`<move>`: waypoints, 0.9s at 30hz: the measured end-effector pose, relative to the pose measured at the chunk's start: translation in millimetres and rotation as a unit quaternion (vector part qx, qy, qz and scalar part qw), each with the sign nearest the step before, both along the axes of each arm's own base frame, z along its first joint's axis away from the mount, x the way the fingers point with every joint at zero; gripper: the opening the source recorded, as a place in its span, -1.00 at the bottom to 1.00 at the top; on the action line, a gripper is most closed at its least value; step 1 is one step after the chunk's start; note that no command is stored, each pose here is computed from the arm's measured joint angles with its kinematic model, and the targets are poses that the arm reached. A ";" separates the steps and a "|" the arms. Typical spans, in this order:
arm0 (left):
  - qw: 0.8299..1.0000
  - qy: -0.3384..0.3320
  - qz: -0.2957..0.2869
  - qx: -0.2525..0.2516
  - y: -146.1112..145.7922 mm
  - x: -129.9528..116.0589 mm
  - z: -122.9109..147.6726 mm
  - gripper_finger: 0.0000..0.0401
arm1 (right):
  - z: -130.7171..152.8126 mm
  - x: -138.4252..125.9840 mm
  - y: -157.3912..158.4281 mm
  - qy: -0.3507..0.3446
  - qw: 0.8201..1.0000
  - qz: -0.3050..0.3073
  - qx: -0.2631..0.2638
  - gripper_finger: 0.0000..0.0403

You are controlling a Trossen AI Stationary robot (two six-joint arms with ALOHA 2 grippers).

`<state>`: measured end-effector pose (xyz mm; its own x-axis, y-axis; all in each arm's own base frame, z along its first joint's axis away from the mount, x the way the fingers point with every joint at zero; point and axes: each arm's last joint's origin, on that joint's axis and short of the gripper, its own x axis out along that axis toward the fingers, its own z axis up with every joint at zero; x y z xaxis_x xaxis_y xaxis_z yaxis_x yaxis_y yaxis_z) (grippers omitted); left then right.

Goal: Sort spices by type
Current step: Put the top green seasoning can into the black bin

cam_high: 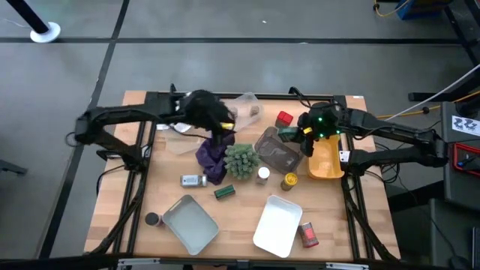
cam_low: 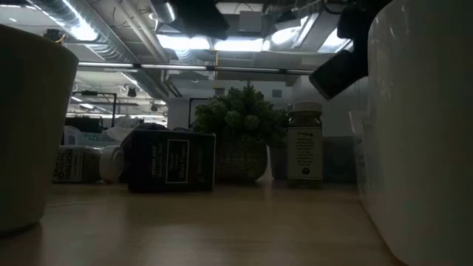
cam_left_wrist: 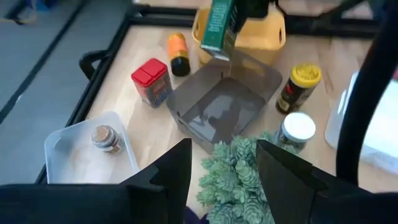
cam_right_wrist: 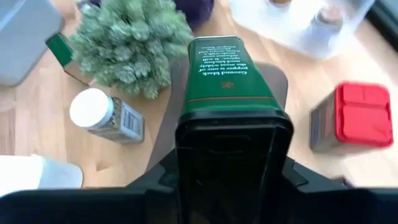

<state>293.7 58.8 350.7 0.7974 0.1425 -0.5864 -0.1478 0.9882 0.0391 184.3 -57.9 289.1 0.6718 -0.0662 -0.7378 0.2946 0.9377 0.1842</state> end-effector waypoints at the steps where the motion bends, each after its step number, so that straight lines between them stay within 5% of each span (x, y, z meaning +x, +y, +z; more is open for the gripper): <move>1: 1.000 -0.009 0.004 0.000 -0.6 -6.0 -5.1 -0.19 | -0.5 2.8 -1.0 0.010 1.000 -0.005 0.007 -0.37; 17: 0.999 -0.024 0.023 -0.006 -2.6 -31.8 -79.5 -0.19 | -28.0 70.8 -24.7 0.210 0.974 -0.036 0.079 -0.37; 27: 0.999 -0.037 0.022 0.001 -2.3 -31.6 -85.9 -0.19 | -71.1 91.2 -33.4 0.298 0.950 -0.048 0.077 -0.37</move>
